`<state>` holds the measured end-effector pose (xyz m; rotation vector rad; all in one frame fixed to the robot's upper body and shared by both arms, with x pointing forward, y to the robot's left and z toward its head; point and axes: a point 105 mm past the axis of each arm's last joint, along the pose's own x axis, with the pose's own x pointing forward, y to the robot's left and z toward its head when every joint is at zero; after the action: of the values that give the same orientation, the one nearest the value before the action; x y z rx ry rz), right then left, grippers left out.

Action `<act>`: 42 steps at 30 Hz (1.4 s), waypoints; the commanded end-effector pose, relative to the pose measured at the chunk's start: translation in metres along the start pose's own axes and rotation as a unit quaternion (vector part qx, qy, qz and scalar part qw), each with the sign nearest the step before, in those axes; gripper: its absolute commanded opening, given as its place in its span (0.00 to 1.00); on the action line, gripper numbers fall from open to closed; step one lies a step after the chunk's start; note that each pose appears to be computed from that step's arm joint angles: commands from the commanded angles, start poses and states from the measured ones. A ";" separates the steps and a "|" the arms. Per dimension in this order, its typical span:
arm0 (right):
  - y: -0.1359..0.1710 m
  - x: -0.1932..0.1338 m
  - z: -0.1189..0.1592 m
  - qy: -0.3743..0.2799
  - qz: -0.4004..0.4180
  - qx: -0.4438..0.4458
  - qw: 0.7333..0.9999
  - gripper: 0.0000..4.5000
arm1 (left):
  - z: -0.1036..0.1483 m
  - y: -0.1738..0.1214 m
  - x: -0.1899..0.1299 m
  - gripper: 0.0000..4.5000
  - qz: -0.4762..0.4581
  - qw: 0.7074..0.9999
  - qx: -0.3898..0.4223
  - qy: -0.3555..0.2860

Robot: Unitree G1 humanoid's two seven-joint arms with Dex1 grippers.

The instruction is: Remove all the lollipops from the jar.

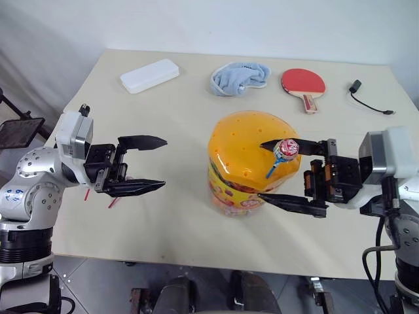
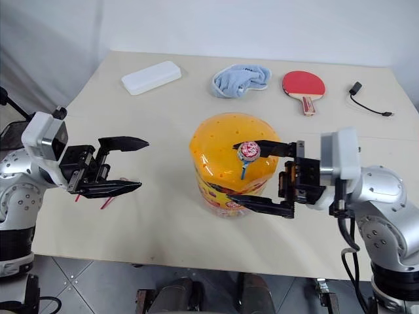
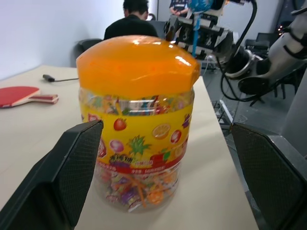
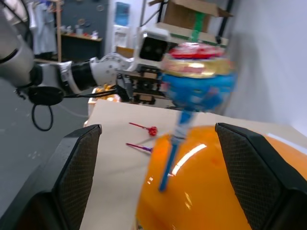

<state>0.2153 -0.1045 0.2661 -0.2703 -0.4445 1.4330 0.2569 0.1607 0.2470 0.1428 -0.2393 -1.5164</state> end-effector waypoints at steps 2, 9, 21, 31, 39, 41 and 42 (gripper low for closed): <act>-0.006 -0.004 0.001 0.002 -0.004 -0.015 1.000 0.60 | 0.010 -0.006 0.007 1.00 -0.008 1.000 0.021 -0.013; -0.020 -0.016 -0.001 0.010 -0.013 -0.027 0.999 0.07 | 0.015 -0.008 0.014 1.00 -0.016 0.999 0.024 -0.028; -0.060 -0.064 0.077 -0.031 -0.156 0.044 0.986 0.00 | 0.017 -0.008 0.020 1.00 -0.033 0.998 0.029 -0.034; -0.084 -0.267 -0.045 0.440 -0.428 0.090 0.785 0.00 | -0.002 -0.011 0.025 1.00 -0.036 0.999 0.016 -0.011; -0.054 -0.304 -0.103 0.560 -0.405 0.160 0.704 0.00 | -0.015 -0.007 0.023 1.00 -0.027 0.999 0.015 0.038; -0.051 -0.304 -0.108 0.560 -0.398 0.172 0.706 0.00 | -0.015 -0.005 0.022 1.00 -0.024 0.999 0.017 0.042; -0.050 -0.305 -0.110 0.559 -0.400 0.182 0.703 0.05 | -0.015 -0.004 0.021 1.00 -0.023 0.999 0.018 0.043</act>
<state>0.2847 -0.4013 0.1426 -0.4857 0.7004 0.2854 0.2593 0.1368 0.2263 0.1947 -0.1712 -1.5464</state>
